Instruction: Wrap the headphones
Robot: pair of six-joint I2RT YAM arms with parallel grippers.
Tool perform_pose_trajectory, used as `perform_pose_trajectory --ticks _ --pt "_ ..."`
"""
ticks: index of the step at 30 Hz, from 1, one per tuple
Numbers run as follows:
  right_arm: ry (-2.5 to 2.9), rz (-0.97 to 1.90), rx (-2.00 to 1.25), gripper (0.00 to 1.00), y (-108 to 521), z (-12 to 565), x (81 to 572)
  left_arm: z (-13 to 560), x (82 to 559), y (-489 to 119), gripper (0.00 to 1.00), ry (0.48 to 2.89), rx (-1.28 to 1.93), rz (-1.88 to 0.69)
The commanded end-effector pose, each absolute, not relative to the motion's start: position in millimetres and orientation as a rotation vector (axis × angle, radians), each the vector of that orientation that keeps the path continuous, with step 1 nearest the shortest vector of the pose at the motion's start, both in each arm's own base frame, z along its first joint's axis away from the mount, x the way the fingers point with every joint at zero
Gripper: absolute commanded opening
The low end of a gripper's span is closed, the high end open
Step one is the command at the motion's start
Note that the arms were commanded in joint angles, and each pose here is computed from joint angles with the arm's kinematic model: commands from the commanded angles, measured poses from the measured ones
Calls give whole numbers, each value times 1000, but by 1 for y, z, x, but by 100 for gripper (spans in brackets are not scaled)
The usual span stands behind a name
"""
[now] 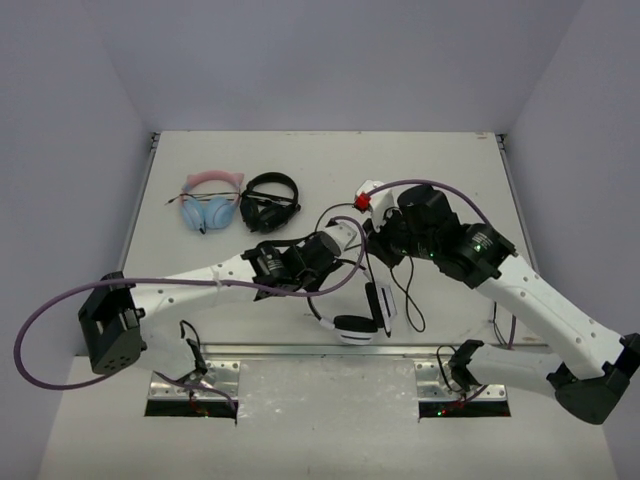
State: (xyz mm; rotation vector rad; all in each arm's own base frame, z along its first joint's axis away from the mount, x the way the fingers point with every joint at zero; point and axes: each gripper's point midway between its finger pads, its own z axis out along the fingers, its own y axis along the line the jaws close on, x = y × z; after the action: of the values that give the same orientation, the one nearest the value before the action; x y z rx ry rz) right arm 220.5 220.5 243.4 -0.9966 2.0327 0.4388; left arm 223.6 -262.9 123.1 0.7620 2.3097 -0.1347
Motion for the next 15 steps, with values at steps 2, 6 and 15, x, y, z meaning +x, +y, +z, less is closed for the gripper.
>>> perform_pose_trajectory --ticks 2,6,15 --pt "1844 383 -1006 1 225 271 238 176 201 -306 1 2118 863 -483" --pt "1786 425 -1075 1 229 261 229 191 179 -312 0 2054 950 -627" --pt "1797 398 -1119 1 234 236 237 203 128 -326 0 1994 1202 -854"
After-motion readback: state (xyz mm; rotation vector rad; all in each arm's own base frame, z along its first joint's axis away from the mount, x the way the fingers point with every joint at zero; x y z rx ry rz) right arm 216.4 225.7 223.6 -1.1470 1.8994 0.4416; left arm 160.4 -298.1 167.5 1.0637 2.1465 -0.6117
